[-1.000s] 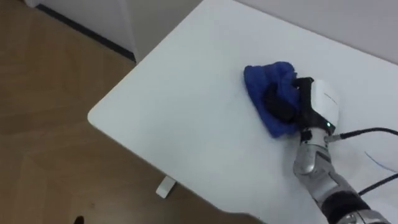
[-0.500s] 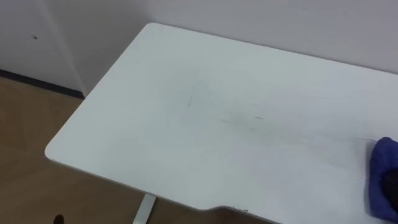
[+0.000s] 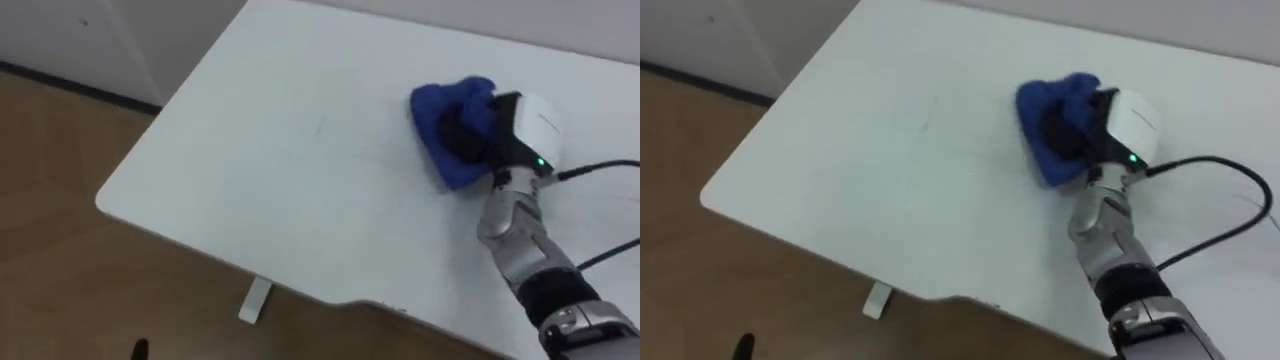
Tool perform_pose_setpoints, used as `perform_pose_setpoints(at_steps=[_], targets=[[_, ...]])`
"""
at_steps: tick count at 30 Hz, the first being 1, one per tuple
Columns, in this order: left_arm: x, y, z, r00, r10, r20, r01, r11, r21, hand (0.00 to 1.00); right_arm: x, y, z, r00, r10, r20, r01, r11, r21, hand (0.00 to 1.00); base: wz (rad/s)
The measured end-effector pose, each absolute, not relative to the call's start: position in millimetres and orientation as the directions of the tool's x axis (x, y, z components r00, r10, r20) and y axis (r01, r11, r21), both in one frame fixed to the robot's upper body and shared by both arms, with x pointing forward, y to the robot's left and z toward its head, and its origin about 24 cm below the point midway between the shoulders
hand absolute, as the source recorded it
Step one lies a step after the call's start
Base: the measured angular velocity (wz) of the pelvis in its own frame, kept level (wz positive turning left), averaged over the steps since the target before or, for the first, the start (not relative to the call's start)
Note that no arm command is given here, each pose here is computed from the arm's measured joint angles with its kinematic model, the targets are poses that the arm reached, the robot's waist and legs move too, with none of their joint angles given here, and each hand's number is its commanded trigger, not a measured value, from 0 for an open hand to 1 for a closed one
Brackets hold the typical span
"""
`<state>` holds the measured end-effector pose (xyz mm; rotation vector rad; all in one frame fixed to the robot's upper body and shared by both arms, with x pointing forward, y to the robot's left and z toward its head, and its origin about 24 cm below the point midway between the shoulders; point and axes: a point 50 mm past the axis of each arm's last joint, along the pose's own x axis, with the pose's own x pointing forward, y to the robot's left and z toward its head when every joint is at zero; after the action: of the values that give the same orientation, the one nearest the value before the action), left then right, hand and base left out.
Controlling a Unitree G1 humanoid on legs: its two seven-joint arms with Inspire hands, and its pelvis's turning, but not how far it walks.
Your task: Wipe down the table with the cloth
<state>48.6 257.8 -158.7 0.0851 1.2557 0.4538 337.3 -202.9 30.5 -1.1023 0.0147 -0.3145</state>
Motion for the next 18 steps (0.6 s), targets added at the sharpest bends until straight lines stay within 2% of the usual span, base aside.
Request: perform_pose_setpoints(at_steps=[4, 8, 14, 18], targets=[[30.5, 260.2, -160.1, 0.168, 0.377, -0.911, -0.284, 0.903, 0.322, 0.00, 315.7, -217.1, -1.3, 0.959, -0.280, 0.039, 0.149, 0.384, -0.911, 1.00, 0.41], [25.8, 270.2, -157.2, 0.160, 0.403, -0.901, -0.297, 0.890, 0.345, 0.00, 269.3, -247.1, -35.7, 0.905, -0.425, 0.002, 0.216, 0.456, -0.864, 1.00, 0.32], [28.4, 302.5, -143.5, 0.186, 0.508, -0.841, -0.374, 0.828, 0.417, 0.00, 182.5, -312.9, -66.0, 0.728, -0.682, -0.076, 0.286, 0.402, -0.870, 1.00, -0.05], [44.9, 307.4, -136.7, 0.264, 0.554, -0.790, -0.396, 0.809, 0.435, 0.00, 156.5, -327.4, -72.1, 0.639, -0.762, -0.106, 0.317, 0.386, -0.866, 1.00, -0.24]])
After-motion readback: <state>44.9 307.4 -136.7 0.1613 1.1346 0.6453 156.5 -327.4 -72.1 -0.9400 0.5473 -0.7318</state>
